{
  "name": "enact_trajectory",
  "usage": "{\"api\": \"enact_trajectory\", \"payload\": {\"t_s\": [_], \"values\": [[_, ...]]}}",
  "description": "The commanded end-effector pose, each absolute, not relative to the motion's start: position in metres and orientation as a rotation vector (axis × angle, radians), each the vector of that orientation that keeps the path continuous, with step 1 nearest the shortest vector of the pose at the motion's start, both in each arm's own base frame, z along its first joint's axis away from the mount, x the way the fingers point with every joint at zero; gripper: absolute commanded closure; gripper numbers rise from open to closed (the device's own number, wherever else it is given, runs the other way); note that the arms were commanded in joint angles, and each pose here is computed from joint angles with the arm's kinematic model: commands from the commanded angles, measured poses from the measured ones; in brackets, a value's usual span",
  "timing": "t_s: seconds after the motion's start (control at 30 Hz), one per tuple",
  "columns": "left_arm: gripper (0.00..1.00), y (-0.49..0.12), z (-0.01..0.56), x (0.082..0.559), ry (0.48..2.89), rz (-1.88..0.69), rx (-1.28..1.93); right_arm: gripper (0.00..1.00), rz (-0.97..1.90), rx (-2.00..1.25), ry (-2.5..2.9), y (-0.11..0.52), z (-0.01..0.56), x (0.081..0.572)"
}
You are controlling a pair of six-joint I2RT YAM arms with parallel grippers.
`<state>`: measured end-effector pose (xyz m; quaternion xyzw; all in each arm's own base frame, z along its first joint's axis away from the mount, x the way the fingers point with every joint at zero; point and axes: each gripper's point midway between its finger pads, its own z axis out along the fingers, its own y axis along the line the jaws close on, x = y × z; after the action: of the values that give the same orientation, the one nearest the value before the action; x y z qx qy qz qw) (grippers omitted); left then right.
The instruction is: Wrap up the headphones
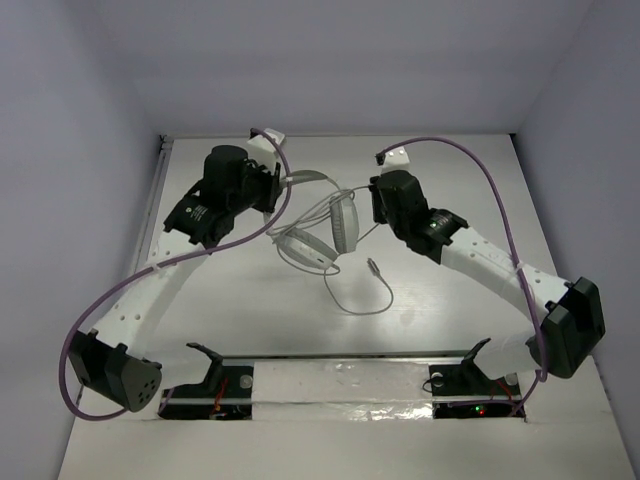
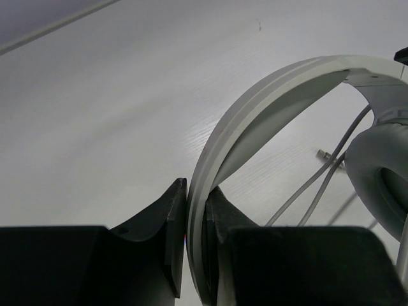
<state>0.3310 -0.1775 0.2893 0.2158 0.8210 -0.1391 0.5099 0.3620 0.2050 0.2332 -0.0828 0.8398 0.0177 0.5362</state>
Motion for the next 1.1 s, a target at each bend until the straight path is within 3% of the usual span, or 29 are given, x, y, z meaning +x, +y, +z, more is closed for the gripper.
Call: {"api": "enact_trajectory", "payload": {"t_s": [0.0,0.3,0.63,0.87,1.07], "values": [[1.00,-0.198,0.355,0.323,1.784,-0.565,0.514,0.68,0.185,-0.120,1.898,0.212,0.262,0.369],[1.00,-0.222,0.392,0.315,1.713,-0.822,0.547,0.54,0.539,-0.108,1.797,0.258,0.262,0.362],[1.00,-0.213,0.425,0.325,1.654,-1.010,0.410,0.53,0.844,-0.087,1.674,0.295,0.259,0.366],[1.00,-0.203,0.461,0.333,1.535,-1.128,0.250,0.55,1.053,-0.159,1.738,0.326,0.211,0.348],[1.00,-0.198,0.480,0.343,1.491,-1.154,0.158,0.55,1.062,-0.168,1.784,0.329,0.181,0.341]]}}
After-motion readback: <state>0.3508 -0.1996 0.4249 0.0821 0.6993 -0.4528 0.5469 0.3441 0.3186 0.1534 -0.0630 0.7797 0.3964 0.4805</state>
